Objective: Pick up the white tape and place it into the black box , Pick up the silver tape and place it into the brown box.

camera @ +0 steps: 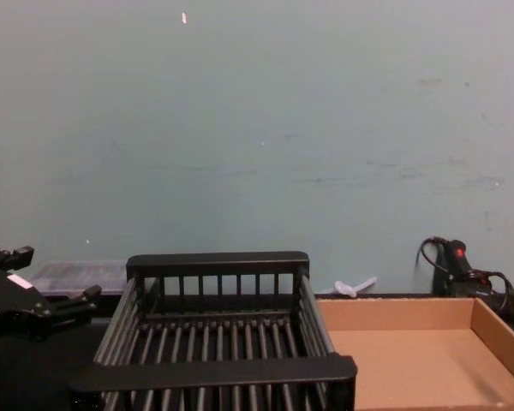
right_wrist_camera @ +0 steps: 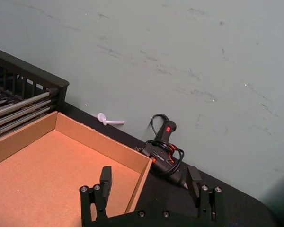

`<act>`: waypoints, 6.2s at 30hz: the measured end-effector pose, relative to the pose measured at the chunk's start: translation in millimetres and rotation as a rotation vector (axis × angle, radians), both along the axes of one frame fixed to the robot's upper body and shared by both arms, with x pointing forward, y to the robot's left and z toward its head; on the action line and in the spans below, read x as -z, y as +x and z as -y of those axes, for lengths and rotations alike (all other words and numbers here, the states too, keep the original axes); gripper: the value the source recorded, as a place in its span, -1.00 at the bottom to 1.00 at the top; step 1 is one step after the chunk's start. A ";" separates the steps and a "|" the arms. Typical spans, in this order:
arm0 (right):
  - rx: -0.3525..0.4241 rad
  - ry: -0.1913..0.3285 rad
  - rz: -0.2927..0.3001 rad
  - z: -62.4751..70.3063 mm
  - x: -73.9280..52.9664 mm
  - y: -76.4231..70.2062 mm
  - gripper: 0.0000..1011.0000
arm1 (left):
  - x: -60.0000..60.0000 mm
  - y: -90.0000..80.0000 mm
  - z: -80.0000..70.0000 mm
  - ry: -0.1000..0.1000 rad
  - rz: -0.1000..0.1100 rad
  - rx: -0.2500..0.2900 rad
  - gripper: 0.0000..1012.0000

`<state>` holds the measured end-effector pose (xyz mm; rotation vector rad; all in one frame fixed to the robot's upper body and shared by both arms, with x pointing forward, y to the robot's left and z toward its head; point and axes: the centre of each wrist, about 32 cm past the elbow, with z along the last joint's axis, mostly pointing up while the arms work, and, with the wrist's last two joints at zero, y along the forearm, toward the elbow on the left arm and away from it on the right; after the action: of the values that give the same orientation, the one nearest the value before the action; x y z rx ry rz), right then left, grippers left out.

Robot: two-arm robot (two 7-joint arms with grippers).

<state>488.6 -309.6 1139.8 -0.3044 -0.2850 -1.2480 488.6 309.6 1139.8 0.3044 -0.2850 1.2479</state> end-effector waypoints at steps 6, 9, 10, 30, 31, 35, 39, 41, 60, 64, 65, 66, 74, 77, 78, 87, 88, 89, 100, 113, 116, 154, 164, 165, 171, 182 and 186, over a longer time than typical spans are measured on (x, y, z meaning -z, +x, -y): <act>0.000 0.000 0.000 0.0 0.0 0.0 0.98 | 0.0 0.0 0.0 0.000 0.000 0.000 0.98; 0.000 0.000 0.000 0.0 0.0 0.0 0.98 | 0.0 0.0 0.0 0.000 0.000 0.000 0.98; 0.000 0.000 0.000 0.0 0.0 0.0 0.98 | 0.0 0.0 0.0 0.000 0.000 0.000 0.98; 0.000 0.000 0.000 0.0 0.0 0.0 0.98 | 0.0 0.0 0.0 0.000 0.000 0.000 0.98; 0.000 0.000 0.000 0.0 0.0 0.0 0.98 | 0.0 0.0 0.0 0.000 0.000 0.000 0.98; 0.000 0.000 0.000 0.0 0.0 0.0 0.98 | 0.0 0.0 0.0 0.000 0.000 0.000 0.98; 0.000 0.000 0.000 0.0 0.0 0.0 0.98 | 0.0 0.0 0.0 0.000 0.000 0.000 0.98; 0.000 0.000 0.000 0.0 0.0 0.0 0.98 | 0.0 0.0 0.0 0.000 0.000 0.000 0.98; 0.000 0.000 0.000 0.0 0.0 0.0 0.98 | 0.0 0.0 0.0 0.000 0.000 0.000 0.98; 0.000 0.000 0.000 0.0 0.0 0.0 0.98 | 0.0 0.0 0.0 0.000 0.000 0.000 0.98; 0.000 0.000 0.000 0.0 0.0 0.0 0.98 | 0.0 0.0 0.0 0.000 0.000 0.000 0.98; 0.000 0.001 0.001 0.0 -0.2 0.2 0.98 | 0.0 0.0 0.0 0.000 0.000 0.000 0.98; -0.020 0.017 -0.005 0.2 -1.3 -1.3 0.98 | 0.0 0.0 0.0 0.000 0.000 0.000 0.98; -0.028 0.024 -0.007 0.0 -1.7 -3.5 0.98 | 0.0 0.0 0.0 0.000 0.000 0.000 0.98; -0.030 0.026 -0.008 -0.1 -2.0 -4.1 0.98 | 0.0 0.0 0.0 0.000 0.000 0.000 0.98; -0.058 0.067 -0.015 -2.8 -7.7 -15.6 0.98 | 0.0 0.0 0.0 0.000 0.000 0.000 0.98; -0.063 0.076 -0.017 -3.3 -8.6 -18.1 0.98 | 0.0 0.0 0.0 0.000 0.000 0.000 0.98; -0.066 0.081 -0.018 -3.8 -9.4 -19.4 0.98 | 0.0 0.0 0.0 0.000 0.000 0.000 0.98; -0.094 0.142 -0.073 -9.9 -18.9 -43.5 0.98 | 0.0 0.0 0.0 0.000 0.000 0.000 0.98; -0.108 0.157 -0.195 -9.2 -23.3 -81.7 0.98 | 0.0 0.0 0.0 0.000 0.000 0.000 0.98; -0.106 0.154 -0.229 -7.9 -24.1 -89.8 0.98 | 0.0 0.0 0.0 0.000 0.000 0.000 0.98; -0.074 0.127 -0.563 -5.6 -26.0 -114.9 0.98 | 0.0 0.0 0.0 0.000 0.000 0.000 0.98; -0.067 0.117 -0.587 -8.1 -21.5 -109.1 0.98 | 0.0 0.0 0.0 0.000 0.000 0.000 0.98; -0.067 0.116 -0.588 -8.6 -21.0 -108.2 0.98 | 0.0 0.0 0.0 0.000 0.000 0.000 0.98; -0.069 0.113 -0.592 -10.1 -19.1 -105.1 0.98 | 0.0 0.0 0.0 0.000 0.000 0.000 0.98; -0.070 0.111 -0.598 -11.4 -16.7 -103.1 0.98 | 0.0 0.0 0.0 0.000 0.000 0.000 0.98; -0.069 0.110 -0.597 -11.5 -16.6 -103.1 0.98 | 0.0 0.0 0.0 0.000 0.000 0.000 0.98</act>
<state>385.5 -298.1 1156.4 -0.5488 0.2830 -1.0465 488.6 309.7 1139.8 0.3045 -0.2850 1.2480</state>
